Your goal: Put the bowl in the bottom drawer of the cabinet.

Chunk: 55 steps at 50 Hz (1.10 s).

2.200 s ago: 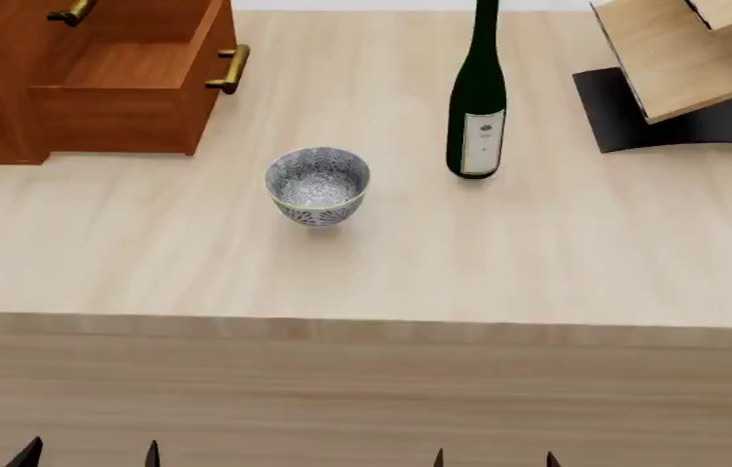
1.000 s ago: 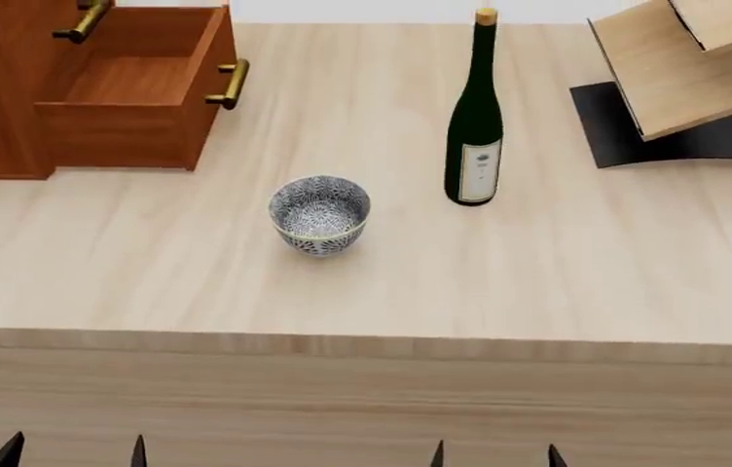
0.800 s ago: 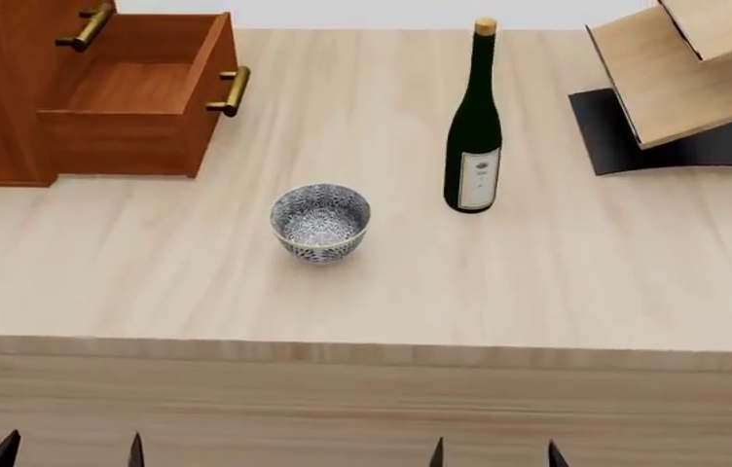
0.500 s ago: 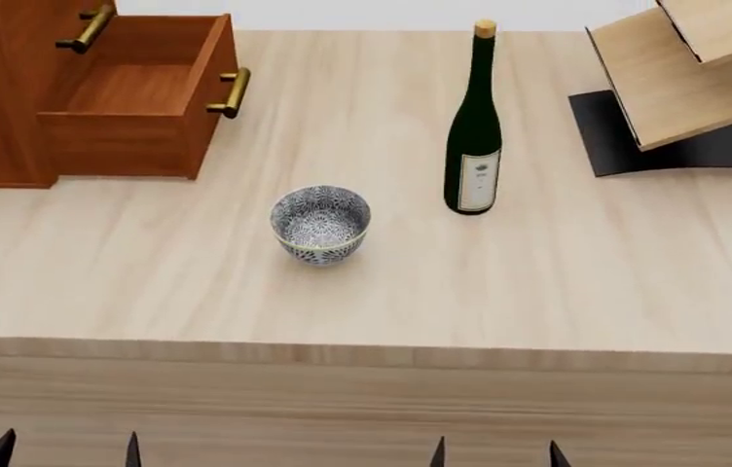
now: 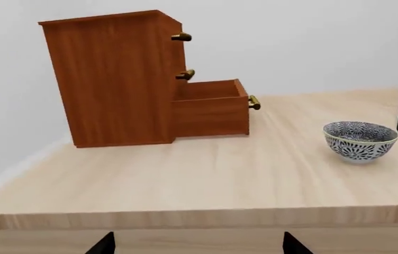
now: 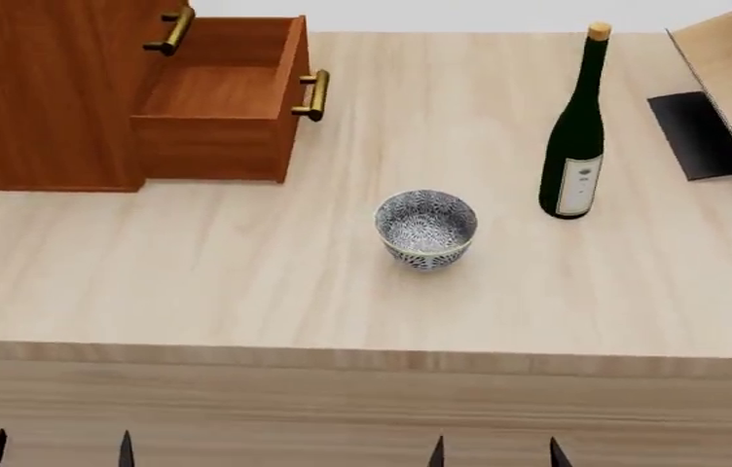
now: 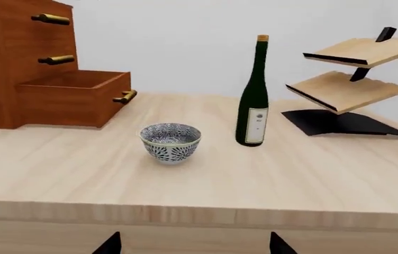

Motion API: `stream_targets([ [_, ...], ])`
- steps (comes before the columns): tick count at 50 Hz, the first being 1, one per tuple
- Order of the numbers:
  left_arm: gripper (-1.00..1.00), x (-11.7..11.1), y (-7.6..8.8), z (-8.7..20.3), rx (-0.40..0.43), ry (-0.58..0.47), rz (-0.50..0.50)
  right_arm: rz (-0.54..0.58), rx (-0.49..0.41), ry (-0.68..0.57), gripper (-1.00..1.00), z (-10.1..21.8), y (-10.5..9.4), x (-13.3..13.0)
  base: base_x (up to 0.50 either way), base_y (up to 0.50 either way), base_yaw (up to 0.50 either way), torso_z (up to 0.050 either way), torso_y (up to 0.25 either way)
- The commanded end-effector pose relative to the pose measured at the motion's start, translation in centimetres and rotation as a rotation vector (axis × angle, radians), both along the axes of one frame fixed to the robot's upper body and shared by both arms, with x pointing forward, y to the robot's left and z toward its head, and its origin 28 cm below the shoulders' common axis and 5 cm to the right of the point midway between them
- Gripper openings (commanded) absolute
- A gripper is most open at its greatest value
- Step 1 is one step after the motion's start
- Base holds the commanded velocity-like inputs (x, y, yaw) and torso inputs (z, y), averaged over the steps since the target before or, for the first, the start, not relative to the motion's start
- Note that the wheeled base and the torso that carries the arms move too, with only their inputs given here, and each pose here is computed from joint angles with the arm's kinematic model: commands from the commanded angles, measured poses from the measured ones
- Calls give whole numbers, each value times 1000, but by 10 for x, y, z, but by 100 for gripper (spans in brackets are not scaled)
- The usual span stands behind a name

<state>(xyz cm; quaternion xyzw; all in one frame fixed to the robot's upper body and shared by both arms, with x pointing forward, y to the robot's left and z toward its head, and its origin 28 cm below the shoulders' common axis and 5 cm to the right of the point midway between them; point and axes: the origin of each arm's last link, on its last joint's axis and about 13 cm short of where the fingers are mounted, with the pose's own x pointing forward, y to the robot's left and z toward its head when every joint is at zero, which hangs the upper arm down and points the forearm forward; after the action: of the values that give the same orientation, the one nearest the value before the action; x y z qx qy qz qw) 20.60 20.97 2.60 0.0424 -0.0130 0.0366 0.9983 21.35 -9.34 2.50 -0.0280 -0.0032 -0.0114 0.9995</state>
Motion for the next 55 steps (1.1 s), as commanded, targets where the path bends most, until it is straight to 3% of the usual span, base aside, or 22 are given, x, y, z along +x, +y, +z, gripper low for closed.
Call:
stream_targets([
  [1,100,0,1,3,-2,-4,4,10,-10,-10,100,5,3,2,51,500,0,0,0],
  [11,100,-5,2,16,0,-16,7,16,-10,-29,100,15,5,4,52,500,0,0,0],
  [23,100,-33,5,50,19,-81,6,29,-34,-107,100,49,8,19,68,500,0,0,0],
  [30,100,-32,3,51,19,-79,-5,23,-44,-128,100,63,9,26,106,500,0,0,0],
  [55,100,-35,-5,61,38,-105,-59,-8,-13,-89,100,62,2,33,375,411,0,0,0],
])
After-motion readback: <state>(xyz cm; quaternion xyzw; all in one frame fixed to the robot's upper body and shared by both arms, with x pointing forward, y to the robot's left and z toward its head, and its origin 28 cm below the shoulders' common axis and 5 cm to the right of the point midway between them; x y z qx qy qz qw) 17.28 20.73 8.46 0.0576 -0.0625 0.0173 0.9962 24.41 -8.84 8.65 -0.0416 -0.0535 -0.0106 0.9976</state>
